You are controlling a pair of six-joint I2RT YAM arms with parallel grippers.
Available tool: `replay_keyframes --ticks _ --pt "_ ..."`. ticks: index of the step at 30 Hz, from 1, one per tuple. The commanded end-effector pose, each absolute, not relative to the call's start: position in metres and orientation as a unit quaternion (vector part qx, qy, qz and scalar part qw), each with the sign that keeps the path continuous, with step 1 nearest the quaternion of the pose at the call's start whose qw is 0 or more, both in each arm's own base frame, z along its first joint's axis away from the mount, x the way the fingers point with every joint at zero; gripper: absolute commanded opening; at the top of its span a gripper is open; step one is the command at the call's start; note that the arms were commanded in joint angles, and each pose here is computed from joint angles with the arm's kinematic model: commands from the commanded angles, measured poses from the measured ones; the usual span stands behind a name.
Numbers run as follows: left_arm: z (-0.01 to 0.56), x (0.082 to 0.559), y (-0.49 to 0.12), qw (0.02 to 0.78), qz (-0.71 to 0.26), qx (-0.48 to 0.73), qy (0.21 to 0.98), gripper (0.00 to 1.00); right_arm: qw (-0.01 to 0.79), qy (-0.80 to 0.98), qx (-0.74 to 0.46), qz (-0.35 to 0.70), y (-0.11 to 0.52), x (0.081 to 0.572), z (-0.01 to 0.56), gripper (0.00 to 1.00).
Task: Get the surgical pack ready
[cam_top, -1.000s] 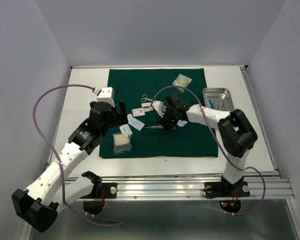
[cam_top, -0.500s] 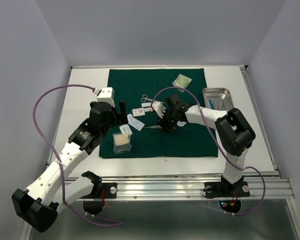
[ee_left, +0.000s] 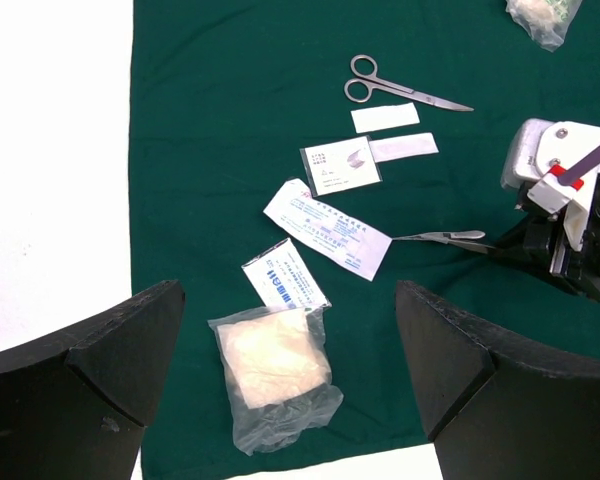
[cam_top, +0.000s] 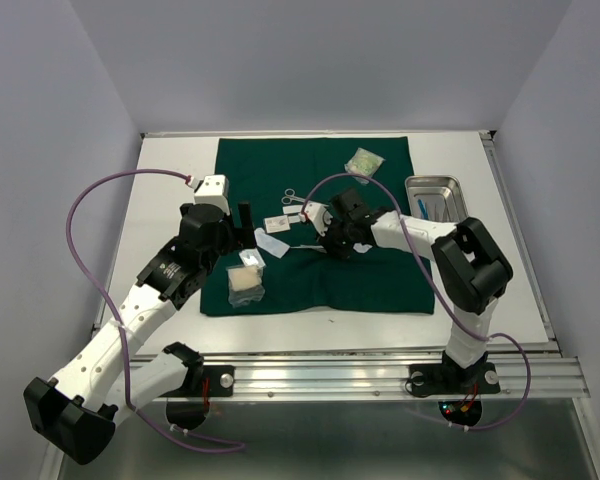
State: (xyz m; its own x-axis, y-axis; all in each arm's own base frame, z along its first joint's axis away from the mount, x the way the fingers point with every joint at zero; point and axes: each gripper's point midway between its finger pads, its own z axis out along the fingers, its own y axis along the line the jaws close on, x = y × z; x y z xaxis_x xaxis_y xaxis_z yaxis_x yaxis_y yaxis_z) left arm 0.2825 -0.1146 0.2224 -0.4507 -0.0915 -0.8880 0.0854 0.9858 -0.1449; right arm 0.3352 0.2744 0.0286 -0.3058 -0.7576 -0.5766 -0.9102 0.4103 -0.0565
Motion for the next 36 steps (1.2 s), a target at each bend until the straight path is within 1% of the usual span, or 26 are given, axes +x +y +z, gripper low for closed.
replay_keyframes --ticks 1,8,13,16,17,23,27,36 --pt "0.227 0.287 -0.114 0.536 -0.085 -0.009 0.84 0.99 0.303 0.792 -0.514 0.128 0.272 0.337 0.058 0.22" --pt "0.227 0.288 -0.114 0.535 -0.085 -0.008 0.84 0.99 0.311 0.793 -0.508 0.13 0.268 0.331 0.07 0.22" --pt "0.228 0.289 -0.115 0.535 -0.085 -0.006 0.84 0.99 0.304 0.796 -0.507 0.129 0.268 0.331 0.063 0.22" --pt "0.227 0.289 -0.116 0.534 -0.086 -0.005 0.841 0.99 0.302 0.798 -0.504 0.135 0.273 0.334 0.06 0.32" --pt "0.227 0.289 -0.116 0.534 -0.086 -0.005 0.841 0.99 0.303 0.795 -0.506 0.141 0.279 0.333 0.062 0.37" --pt "0.228 0.288 -0.114 0.535 -0.084 -0.007 0.841 0.99 0.3 0.793 -0.51 0.147 0.29 0.338 0.057 0.48" --pt "0.23 0.287 -0.113 0.538 -0.084 -0.008 0.839 0.99 0.294 0.793 -0.513 0.148 0.294 0.337 0.05 0.48" --pt "0.229 0.286 -0.113 0.538 -0.086 -0.008 0.838 0.99 0.314 0.792 -0.504 0.142 0.301 0.351 0.053 0.45"
